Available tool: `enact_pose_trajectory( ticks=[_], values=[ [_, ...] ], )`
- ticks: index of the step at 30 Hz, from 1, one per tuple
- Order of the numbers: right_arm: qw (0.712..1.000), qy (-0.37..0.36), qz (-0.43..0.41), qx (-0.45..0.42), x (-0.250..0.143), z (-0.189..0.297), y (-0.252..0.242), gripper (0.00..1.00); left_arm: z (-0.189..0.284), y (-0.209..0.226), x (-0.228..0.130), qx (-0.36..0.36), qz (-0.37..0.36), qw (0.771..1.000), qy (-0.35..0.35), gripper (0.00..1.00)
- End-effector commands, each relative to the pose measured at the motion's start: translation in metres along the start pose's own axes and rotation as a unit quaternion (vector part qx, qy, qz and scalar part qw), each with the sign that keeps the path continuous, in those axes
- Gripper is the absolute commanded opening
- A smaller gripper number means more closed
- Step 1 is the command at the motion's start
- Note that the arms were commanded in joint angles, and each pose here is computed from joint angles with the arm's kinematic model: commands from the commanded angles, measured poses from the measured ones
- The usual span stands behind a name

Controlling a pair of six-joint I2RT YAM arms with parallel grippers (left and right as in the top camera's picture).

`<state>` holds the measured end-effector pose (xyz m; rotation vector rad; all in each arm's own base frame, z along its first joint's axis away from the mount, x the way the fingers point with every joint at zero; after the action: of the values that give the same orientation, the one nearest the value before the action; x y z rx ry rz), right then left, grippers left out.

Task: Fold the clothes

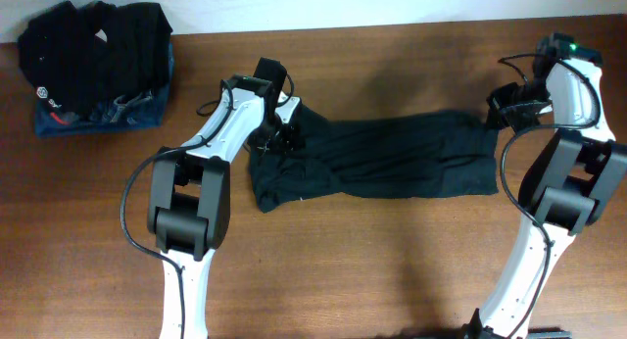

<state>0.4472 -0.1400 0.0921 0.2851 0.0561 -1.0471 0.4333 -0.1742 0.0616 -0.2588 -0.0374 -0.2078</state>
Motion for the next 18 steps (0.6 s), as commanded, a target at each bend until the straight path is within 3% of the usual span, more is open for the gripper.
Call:
enact_pose_trajectory(
  ticks=[1, 18],
  values=[
    [0.998, -0.019, 0.055, 0.025, -0.001, 0.031, 0.003, 0.04, -0.007, 0.002, -0.002, 0.004, -0.006, 1.0, 0.009, 0.16],
    [0.991, -0.024, 0.118, -0.064, -0.018, 0.087, -0.015, 0.04, -0.006, 0.008, -0.001, 0.024, -0.004, 1.0, 0.006, 0.17]
  ],
)
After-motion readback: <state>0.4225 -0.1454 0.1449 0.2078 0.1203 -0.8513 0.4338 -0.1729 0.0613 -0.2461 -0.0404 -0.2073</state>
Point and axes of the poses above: each gripper's point midway between its finger pads, its own z axis back along the fingers, its own y axis along the line the jaws close on, x = y × z, the point moved 6 cm from there along z, back along the fingers, and after that the axes turned 6 degrees about z, right-handed, at the moved point
